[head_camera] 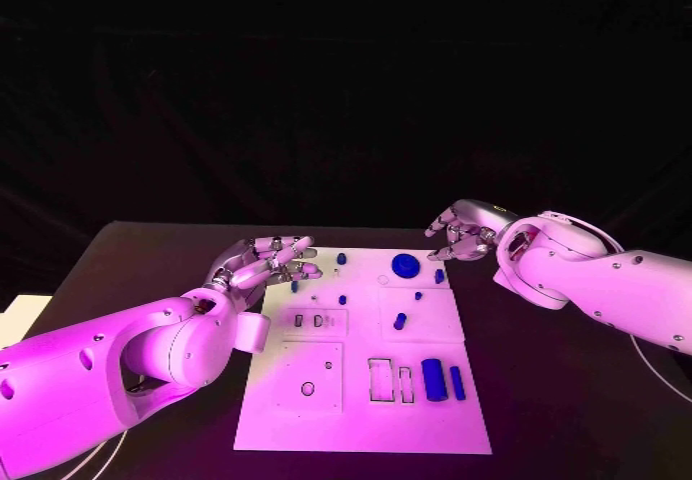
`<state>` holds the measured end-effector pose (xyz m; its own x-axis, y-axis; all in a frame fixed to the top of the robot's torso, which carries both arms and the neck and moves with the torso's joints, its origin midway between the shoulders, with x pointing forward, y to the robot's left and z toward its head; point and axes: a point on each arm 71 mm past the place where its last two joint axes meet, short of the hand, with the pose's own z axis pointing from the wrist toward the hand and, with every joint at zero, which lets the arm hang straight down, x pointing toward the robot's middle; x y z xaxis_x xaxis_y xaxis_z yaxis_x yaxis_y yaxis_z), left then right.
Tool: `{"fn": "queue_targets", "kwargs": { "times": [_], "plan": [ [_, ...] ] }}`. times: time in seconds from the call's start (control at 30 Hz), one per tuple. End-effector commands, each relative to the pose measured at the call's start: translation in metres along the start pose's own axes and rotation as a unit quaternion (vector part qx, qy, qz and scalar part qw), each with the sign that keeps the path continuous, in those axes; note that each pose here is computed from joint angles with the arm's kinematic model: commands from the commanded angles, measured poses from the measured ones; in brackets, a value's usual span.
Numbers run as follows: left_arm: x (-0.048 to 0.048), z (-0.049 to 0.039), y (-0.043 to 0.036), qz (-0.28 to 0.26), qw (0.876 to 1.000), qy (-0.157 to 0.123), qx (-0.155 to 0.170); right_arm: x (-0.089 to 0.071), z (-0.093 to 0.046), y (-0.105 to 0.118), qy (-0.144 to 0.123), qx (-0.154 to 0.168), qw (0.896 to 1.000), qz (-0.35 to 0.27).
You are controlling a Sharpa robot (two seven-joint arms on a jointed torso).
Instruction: Assemble the parts on the task board
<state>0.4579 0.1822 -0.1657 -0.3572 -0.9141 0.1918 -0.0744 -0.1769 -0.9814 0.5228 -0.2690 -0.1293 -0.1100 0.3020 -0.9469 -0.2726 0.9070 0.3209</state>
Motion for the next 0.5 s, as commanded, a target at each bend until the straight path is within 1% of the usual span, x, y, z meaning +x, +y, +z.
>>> {"fn": "queue_targets", "kwargs": {
  "times": [0.03,0.27,0.43,0.5],
  "plan": [
    [0.0013,0.0009,-0.0006,-0.006,1.000,0.011,0.003,0.004,-0.004,-0.007,0.032,0.003,0.999,0.011],
    [-0.0008,0.0014,-0.0002,-0.006,1.000,0.009,0.004,0.009,-0.010,-0.020,0.026,0.000,1.000,0.004],
    [-0.0021,0.0017,-0.0001,-0.005,1.000,0.007,0.004,0.016,-0.013,-0.024,0.023,-0.004,1.000,0.008],
    [-0.0029,0.0017,0.0000,-0.005,1.000,0.007,0.004,0.017,-0.013,-0.024,0.018,-0.009,1.000,0.011]
  ]
}}
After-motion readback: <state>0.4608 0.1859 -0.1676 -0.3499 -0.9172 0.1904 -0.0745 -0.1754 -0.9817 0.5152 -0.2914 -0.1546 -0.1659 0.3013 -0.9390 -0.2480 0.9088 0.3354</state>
